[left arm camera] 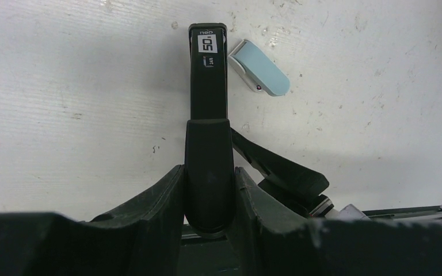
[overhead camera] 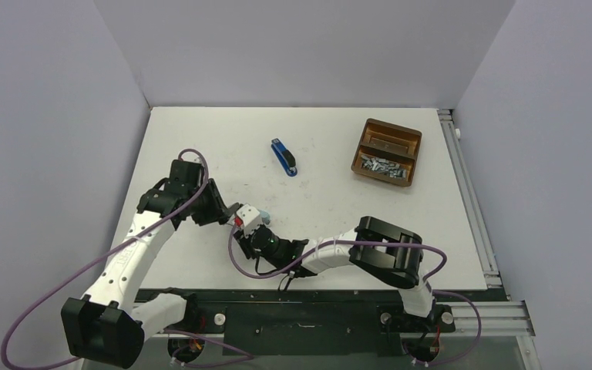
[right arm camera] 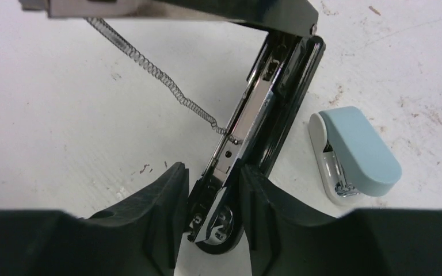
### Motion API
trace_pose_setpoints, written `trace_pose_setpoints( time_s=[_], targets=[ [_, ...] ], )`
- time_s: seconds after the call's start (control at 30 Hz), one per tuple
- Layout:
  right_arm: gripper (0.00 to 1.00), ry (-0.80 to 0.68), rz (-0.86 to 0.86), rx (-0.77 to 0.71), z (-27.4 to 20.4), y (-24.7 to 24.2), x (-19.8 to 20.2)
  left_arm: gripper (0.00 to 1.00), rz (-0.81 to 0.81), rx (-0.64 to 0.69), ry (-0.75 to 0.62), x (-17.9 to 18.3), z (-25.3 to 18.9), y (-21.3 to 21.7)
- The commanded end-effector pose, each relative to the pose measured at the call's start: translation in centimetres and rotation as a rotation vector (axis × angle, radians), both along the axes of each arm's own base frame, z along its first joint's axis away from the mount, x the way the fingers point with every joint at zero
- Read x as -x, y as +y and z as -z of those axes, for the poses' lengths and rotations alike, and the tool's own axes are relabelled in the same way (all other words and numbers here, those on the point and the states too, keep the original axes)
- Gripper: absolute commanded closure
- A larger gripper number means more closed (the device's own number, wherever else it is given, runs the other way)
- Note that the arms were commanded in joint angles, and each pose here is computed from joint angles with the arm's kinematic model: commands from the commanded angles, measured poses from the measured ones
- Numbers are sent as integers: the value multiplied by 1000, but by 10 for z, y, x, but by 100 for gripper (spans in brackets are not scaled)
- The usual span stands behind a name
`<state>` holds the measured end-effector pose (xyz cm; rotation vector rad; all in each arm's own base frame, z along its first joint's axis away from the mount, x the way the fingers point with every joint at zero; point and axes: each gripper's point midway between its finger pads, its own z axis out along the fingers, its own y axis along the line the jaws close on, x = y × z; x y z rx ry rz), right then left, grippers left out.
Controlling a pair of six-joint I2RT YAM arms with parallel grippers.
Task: Load the staples into the stapler
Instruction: Open the stapler at the center of the board.
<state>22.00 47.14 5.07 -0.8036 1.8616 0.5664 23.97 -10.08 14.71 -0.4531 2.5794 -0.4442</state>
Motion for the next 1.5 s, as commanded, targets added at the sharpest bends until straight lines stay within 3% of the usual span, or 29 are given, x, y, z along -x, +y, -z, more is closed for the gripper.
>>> trace_pose_setpoints(
  time_s=[0.0, 0.07, 0.13, 0.5, 0.97, 1.47],
  targets=[
    [72, 5, -11, -18, -9, -6, 6, 100, 25, 67, -105, -16, -41, -8],
    [85, 19, -26, -10, -5, -11, 11, 100, 20, 67, -98, -18, -43, -3],
    [91, 37, -45, 4, 0, -16, 17, 100, 12, 62, -102, -21, -45, 3],
    [91, 145, -150, 64, 31, -38, 49, 100, 0, 15, -101, -34, -35, 25],
    [92, 234, -213, 102, 44, -67, 76, 100, 28, -184, -163, -82, -23, 81],
    [91, 267, -214, 97, 48, -70, 76, 100, 97, -415, -195, -112, 42, 115]
  ],
)
